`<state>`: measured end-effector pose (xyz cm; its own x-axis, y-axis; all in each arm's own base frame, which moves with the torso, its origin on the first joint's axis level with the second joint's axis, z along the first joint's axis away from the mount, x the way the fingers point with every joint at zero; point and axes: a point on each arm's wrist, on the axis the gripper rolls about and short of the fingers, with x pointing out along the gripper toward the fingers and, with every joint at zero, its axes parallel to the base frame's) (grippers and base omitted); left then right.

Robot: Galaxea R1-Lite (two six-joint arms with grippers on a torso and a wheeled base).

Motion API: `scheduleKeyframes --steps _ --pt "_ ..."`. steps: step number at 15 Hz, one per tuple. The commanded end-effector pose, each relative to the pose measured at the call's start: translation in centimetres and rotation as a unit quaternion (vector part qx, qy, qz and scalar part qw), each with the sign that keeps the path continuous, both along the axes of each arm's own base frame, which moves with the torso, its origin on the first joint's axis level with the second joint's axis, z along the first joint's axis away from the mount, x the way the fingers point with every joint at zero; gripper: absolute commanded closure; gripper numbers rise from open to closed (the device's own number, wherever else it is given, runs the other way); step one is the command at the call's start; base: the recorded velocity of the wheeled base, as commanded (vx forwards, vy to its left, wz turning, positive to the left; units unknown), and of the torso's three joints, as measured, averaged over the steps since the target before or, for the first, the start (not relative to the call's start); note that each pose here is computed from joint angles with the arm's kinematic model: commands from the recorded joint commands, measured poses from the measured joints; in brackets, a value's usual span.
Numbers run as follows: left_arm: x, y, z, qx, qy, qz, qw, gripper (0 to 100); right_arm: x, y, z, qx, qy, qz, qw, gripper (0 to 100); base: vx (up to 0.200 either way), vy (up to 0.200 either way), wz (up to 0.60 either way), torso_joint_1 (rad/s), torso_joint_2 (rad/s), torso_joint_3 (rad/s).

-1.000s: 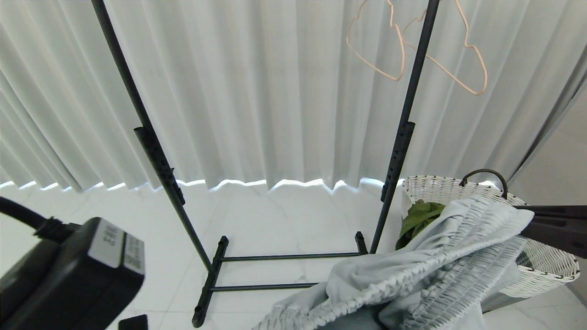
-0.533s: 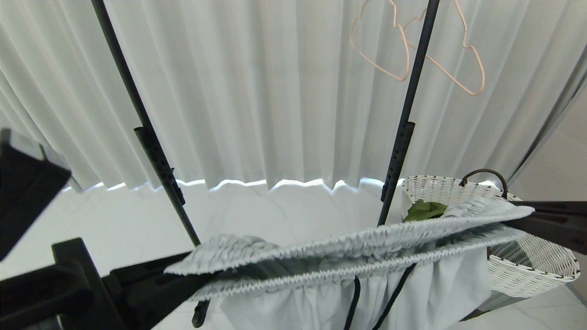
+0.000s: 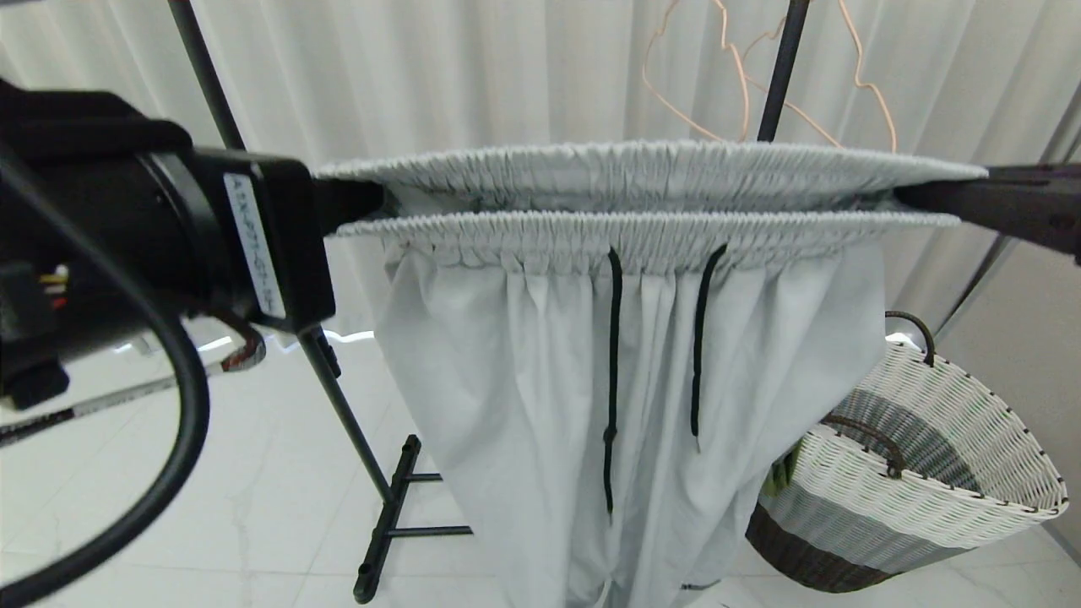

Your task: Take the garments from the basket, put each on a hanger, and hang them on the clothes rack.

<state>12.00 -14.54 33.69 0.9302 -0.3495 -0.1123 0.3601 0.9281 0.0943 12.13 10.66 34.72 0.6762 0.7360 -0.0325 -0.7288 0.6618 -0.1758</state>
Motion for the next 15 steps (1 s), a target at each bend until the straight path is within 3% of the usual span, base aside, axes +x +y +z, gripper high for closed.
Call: scheduleKeyframes --steps 1,5,9,11,13,15 --pt "1.4 -0.5 0.7 0.009 -0.007 0.019 0.9997 100 2.2 1.3 1.3 0.001 -0.001 -0.010 1.0000 100 0.000 0.000 0.00 0.000 0.00 0.000" --pt "1.9 -0.4 0.5 0.018 -0.004 0.030 0.9994 100 2.1 0.1 2.3 -0.002 0.000 -0.066 0.9978 100 0.000 0.000 0.00 0.000 0.00 0.000" --pt "2.5 -1.2 0.0 0.028 0.004 0.027 0.9992 100 -2.1 -3.1 2.0 -0.045 0.054 -0.056 0.9959 100 0.000 0.000 0.00 0.000 0.00 0.000" --pt "2.9 -1.8 0.2 0.025 0.003 0.026 0.9994 100 -3.7 -4.0 1.6 -0.057 0.074 -0.020 0.9955 100 0.000 0.000 0.00 0.000 0.00 0.000" --pt "3.4 -2.4 -0.2 0.032 0.010 0.023 0.9992 100 -5.6 -3.9 0.7 -0.077 0.107 0.081 0.9880 100 0.000 0.000 0.00 0.000 0.00 0.000" --pt "3.7 -2.7 -0.6 0.035 0.015 0.019 0.9991 100 -6.2 -3.1 0.2 -0.091 0.115 0.136 0.9798 100 0.000 0.000 0.00 0.000 0.00 0.000"
